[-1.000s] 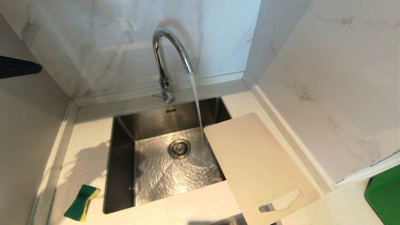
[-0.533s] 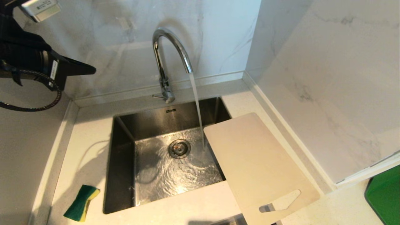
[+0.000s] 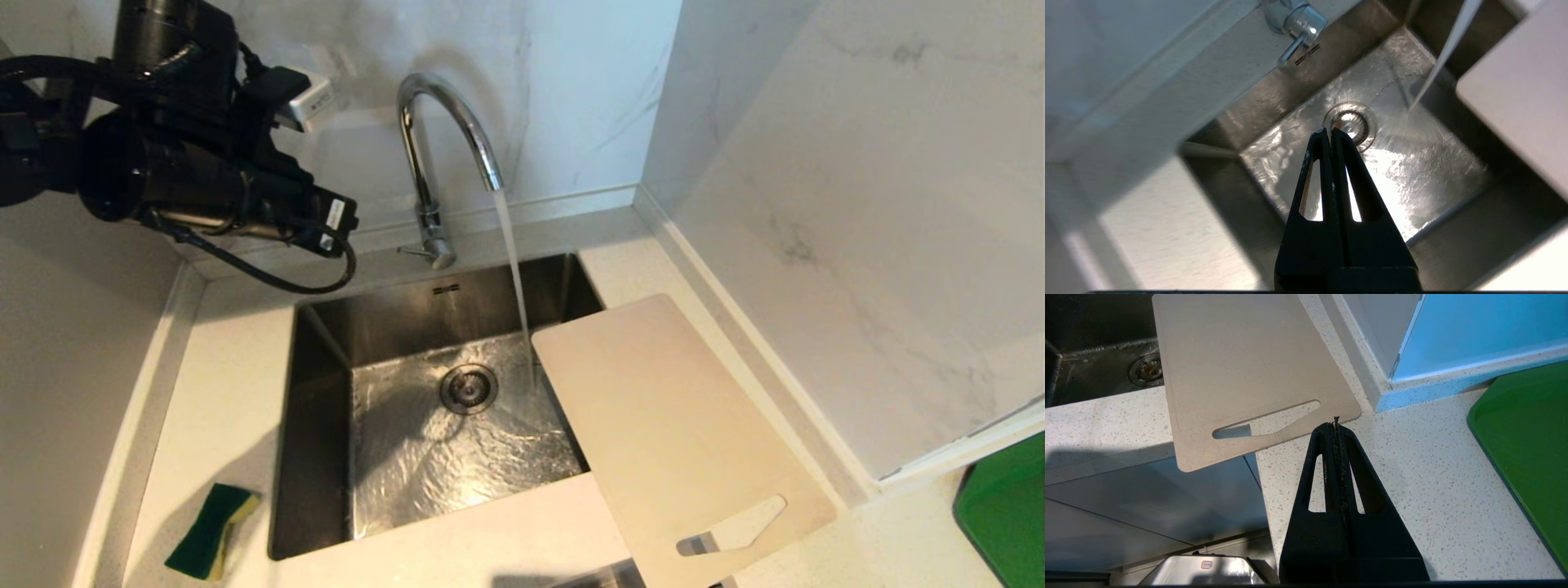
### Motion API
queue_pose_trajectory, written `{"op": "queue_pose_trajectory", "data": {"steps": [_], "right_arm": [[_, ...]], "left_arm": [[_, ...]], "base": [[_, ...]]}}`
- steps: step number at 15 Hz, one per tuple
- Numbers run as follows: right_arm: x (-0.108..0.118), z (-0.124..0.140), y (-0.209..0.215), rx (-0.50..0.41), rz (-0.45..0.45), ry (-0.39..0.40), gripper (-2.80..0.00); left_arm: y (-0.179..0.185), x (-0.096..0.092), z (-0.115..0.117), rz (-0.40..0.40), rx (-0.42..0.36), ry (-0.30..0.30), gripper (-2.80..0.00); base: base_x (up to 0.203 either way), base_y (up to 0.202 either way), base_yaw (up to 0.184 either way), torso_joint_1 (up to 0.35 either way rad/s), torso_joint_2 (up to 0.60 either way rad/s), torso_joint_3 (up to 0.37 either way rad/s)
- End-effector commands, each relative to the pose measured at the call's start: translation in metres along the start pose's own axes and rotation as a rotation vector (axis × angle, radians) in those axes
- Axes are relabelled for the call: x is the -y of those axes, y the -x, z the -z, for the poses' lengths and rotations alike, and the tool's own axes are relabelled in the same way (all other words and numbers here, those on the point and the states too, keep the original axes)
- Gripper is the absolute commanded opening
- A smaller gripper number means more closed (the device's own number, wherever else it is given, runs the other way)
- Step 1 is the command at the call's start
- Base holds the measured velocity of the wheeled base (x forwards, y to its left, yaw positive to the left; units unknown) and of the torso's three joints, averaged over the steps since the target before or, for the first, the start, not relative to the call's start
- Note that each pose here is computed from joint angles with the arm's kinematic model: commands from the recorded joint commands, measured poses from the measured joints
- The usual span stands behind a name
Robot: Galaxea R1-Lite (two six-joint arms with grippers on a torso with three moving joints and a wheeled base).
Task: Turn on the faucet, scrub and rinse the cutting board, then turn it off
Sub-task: Turn off the tap
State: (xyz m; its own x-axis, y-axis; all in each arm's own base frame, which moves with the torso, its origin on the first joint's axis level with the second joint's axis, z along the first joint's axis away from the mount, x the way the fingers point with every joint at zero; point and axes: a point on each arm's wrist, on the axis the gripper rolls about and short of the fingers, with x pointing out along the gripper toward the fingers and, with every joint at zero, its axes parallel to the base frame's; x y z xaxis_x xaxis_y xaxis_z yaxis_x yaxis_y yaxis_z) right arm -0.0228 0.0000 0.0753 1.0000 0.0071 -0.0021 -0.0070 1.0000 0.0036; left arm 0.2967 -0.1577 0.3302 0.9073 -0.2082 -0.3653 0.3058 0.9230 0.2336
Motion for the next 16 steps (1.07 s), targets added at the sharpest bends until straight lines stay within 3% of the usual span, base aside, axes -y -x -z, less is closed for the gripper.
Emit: {"op": "queue_pose_trajectory", "data": {"steps": [1, 6, 16], "right_arm": [[0.000, 0.000, 0.000, -0.001, -0.001, 0.001, -2.80], [0.000, 0.000, 0.000, -0.001, -0.001, 0.001, -2.80], [0.000, 0.000, 0.000, -0.001, -0.001, 0.001, -2.80]], "left_arm": [[-0.039, 0.016, 0.003, 0.001, -0.035, 0.065, -2.80], [-0.107, 0.034, 0.031, -0.007, -0.124, 0.137, -2.80], [-0.168, 0.035, 0.044, -0.037, 0.050, 0.177, -2.80]], "base": [[0.000, 0.000, 0.000, 0.000, 0.00, 0.000], [0.000, 0.000, 0.000, 0.000, 0.00, 0.000], [0.000, 0.000, 0.000, 0.000, 0.00, 0.000]]}}
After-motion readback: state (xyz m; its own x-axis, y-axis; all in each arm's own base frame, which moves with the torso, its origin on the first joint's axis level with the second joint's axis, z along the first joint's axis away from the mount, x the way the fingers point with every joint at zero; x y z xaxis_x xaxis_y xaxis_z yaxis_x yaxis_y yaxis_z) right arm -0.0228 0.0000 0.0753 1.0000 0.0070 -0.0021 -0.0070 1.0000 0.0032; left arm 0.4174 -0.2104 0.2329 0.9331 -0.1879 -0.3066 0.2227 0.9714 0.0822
